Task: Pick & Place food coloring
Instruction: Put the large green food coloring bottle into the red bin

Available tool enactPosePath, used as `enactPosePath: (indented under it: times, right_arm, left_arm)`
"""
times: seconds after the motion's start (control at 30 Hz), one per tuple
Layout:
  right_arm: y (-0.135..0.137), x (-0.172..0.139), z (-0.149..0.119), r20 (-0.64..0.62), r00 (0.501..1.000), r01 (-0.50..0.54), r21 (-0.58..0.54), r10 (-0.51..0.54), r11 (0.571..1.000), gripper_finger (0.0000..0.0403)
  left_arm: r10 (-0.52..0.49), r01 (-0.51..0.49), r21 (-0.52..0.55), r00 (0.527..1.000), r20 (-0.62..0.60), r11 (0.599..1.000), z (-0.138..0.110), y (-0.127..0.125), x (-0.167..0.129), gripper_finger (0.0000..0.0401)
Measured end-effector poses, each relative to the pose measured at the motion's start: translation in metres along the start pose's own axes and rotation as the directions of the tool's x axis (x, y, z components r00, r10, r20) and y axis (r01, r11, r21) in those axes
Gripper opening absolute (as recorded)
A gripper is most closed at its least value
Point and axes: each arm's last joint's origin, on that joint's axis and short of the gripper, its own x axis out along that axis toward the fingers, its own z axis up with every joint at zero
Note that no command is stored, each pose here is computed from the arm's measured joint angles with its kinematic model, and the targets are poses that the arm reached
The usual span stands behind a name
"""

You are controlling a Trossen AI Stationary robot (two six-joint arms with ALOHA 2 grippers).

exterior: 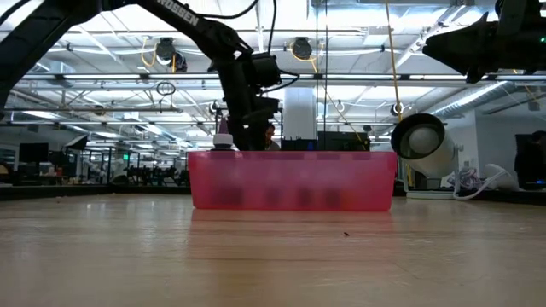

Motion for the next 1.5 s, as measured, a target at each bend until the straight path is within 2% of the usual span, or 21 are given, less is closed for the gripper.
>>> enactPosePath:
  times: [0.37,0.73,0.8,0.9,1.17,1.33,1.5]
  right_arm:
    - [0.0,0.0,0.0,-0.003,1.0,-0.001,-0.002,0.001,1.0,0.0132]
    - [0.0,0.0,-0.001,-0.005,1.0,-0.002,-0.004,0.002,1.0,0.0132]
    - [0.0,0.0,-0.001,-0.006,1.0,-0.002,-0.005,0.002,1.0,0.0132]
    - [0.0,0.0,-0.001,-0.006,1.0,-0.002,-0.005,0.002,1.0,0.0132]
    - [0.0,0.0,-0.001,-0.006,1.0,-0.002,-0.004,0.002,1.0,0.0132]
    - [0.0,0.0,-0.001,-0.006,1.0,-0.002,-0.004,0.002,1.0,0.0132]
    - [0.0,0.0,-0.001,-0.006,1.0,-0.002,-0.004,0.002,1.0,0.0132]
  left_arm:
    - [0.032,-0.032,0.006,0.999,-0.033,0.999,-0.001,-0.001,0.025,0.0392]
    - [0.01,-0.009,0.027,0.999,-0.041,1.0,-0.002,-0.005,0.025,0.0388]
    - [0.006,-0.005,0.036,0.999,-0.043,0.999,-0.002,-0.008,0.025,0.0372]
    - [0.003,-0.001,0.046,0.999,-0.042,0.999,-0.001,-0.013,0.025,0.0327]
    - [0.0,0.002,0.054,0.999,-0.044,0.999,-0.001,-0.016,0.024,0.0148]
    - [-0.002,0.005,0.057,0.999,-0.051,0.998,-0.002,-0.016,0.024,0.0142]
    - [-0.002,0.007,0.105,0.999,-0.051,0.994,-0.002,-0.019,0.021,0.0142]
